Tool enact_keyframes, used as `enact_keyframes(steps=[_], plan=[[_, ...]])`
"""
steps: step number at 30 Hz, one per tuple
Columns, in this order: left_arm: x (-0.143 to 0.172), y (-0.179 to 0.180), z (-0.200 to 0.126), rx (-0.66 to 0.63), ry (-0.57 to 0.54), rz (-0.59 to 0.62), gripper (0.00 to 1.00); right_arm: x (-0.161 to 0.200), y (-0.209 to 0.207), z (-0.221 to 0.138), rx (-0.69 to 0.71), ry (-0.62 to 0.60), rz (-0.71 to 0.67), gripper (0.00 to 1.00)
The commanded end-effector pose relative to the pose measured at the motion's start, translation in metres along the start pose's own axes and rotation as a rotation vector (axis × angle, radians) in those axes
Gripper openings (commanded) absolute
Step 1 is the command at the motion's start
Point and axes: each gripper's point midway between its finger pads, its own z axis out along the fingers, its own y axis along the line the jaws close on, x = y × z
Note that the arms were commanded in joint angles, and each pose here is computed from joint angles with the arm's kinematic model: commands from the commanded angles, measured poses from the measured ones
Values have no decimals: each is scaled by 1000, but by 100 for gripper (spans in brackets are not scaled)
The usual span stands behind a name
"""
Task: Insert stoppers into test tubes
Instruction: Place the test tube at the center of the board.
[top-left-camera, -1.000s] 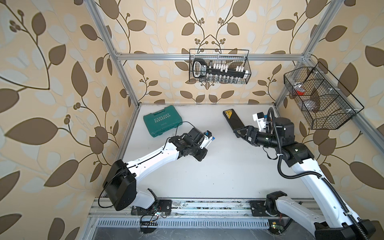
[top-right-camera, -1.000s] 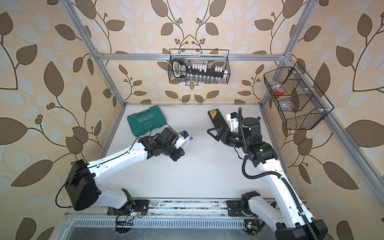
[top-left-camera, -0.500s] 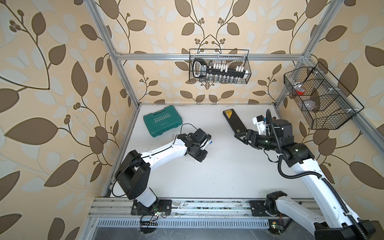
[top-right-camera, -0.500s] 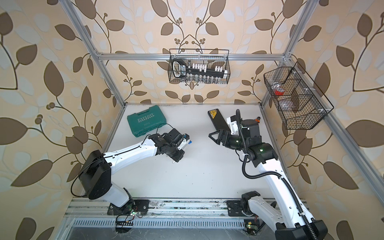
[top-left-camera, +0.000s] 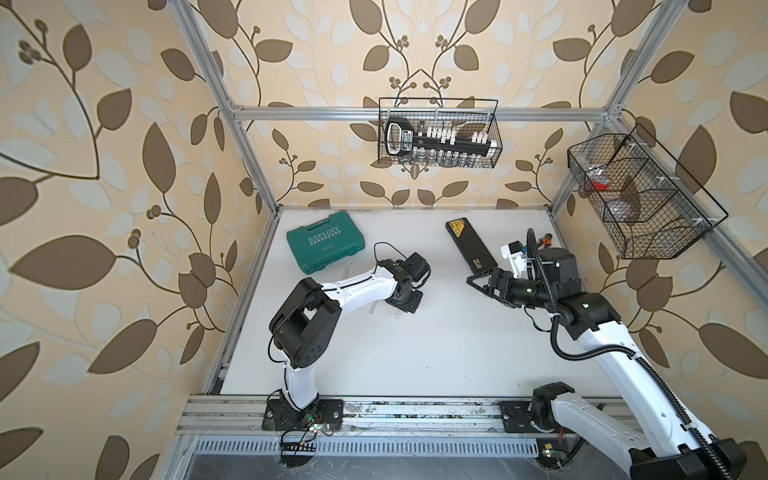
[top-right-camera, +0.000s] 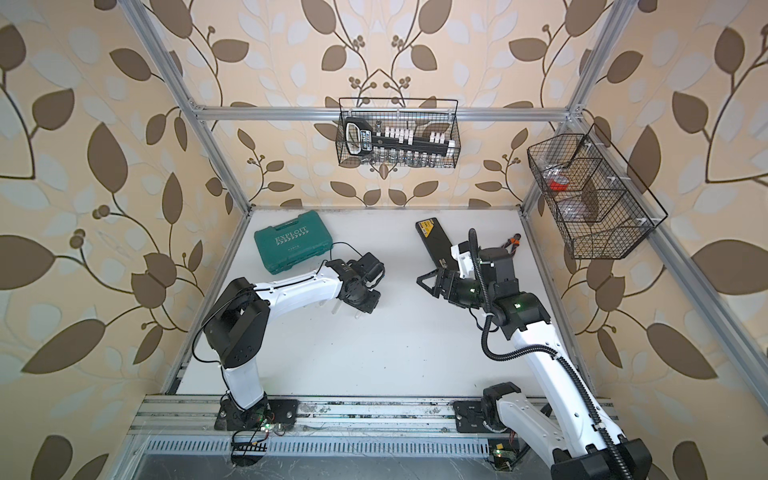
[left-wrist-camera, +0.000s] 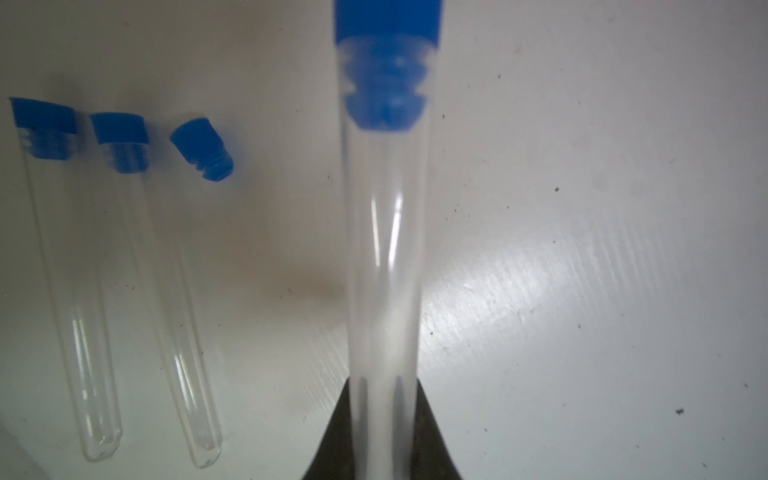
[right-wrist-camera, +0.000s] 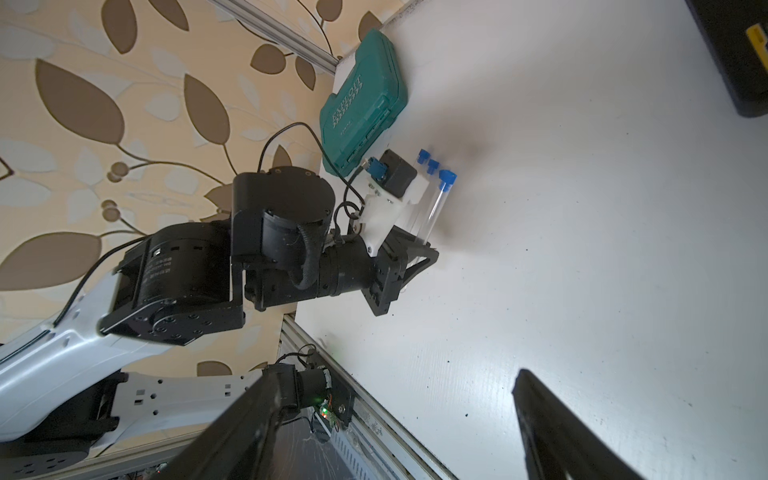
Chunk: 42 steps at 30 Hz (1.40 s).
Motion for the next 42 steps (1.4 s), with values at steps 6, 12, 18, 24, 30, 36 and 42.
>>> enact_keyframes(steps=[6,12,18,24,30,36,42], plan=[[-11,-3,19,-38,65,-72,9,5,4,-3,-37,-2,10,85],[-10,6,28,-104,84,-84,13,7,1,-2,-35,4,18,84],[-5,10,39,-148,116,-70,19,7,0,0,-30,7,21,84],[-4,11,46,-160,119,-89,27,8,-2,0,-25,11,25,82],[-2,13,49,-169,119,-100,28,9,-2,1,-26,20,22,81],[-8,12,45,-169,94,-110,31,11,-1,1,-32,28,23,81],[-27,8,19,-157,-18,-120,43,11,1,0,-38,31,19,81]])
